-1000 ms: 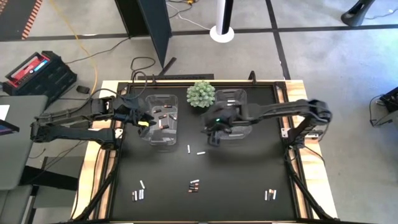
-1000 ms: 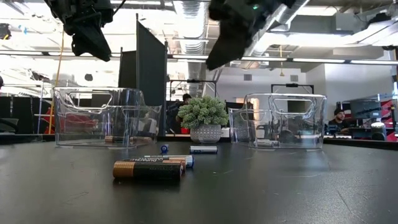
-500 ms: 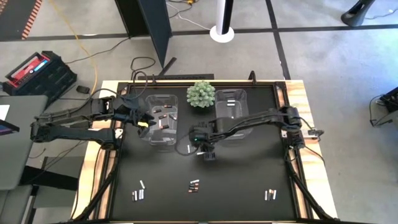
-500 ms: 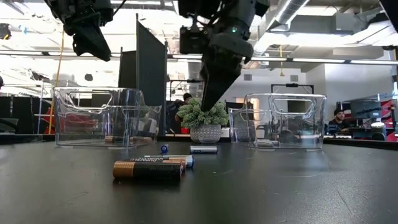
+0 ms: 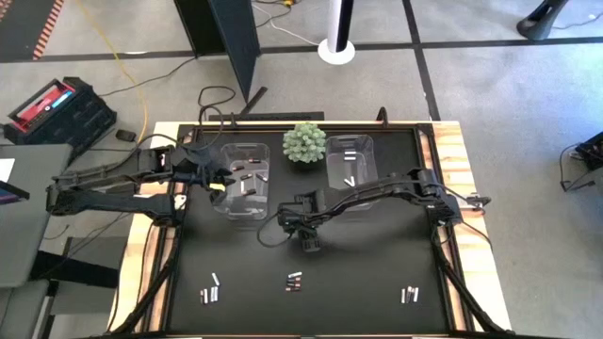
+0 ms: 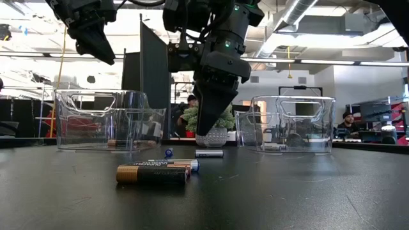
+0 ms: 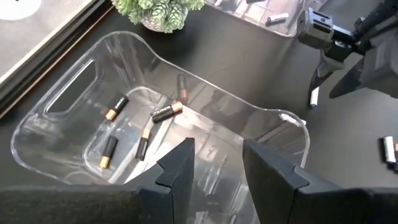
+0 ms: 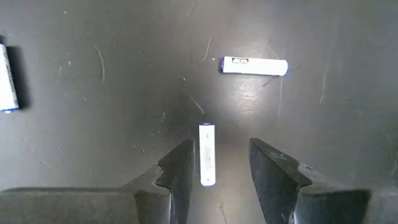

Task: Sort batteries
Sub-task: Put the white-blue battery into the right transparent bin

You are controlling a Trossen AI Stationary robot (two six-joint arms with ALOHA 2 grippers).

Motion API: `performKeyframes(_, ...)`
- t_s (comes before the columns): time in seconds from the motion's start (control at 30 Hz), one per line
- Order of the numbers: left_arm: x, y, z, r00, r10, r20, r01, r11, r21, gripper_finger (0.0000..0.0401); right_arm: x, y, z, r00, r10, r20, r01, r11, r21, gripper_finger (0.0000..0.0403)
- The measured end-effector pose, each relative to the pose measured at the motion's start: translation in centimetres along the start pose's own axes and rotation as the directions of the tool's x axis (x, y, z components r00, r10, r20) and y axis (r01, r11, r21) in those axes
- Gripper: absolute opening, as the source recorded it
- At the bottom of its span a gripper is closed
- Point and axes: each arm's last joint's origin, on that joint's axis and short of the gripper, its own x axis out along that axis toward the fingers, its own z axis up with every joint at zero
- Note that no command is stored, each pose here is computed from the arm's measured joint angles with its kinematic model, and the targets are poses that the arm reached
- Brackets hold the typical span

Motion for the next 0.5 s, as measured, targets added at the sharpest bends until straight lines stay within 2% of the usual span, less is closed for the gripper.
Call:
performKeyframes(0.17, -0.01, 0.0, 0.0, 1.0, 0.001, 0.001, -0.001, 0.999, 0.035, 0.0133, -0.01, 0.11, -0.07, 1.0, 0.001, -0.008, -0.001, 1.0, -0.002, 0.0168)
performKeyframes(0.5, -0.01, 0.0, 0.0, 1.0, 0.001, 0.0, -0.001, 0.999, 0.037, 0.0133, 0.79, 0.38, -0.79, 0.999, 0.006, -0.034, -0.005, 1.0, 0.021, 0.0168)
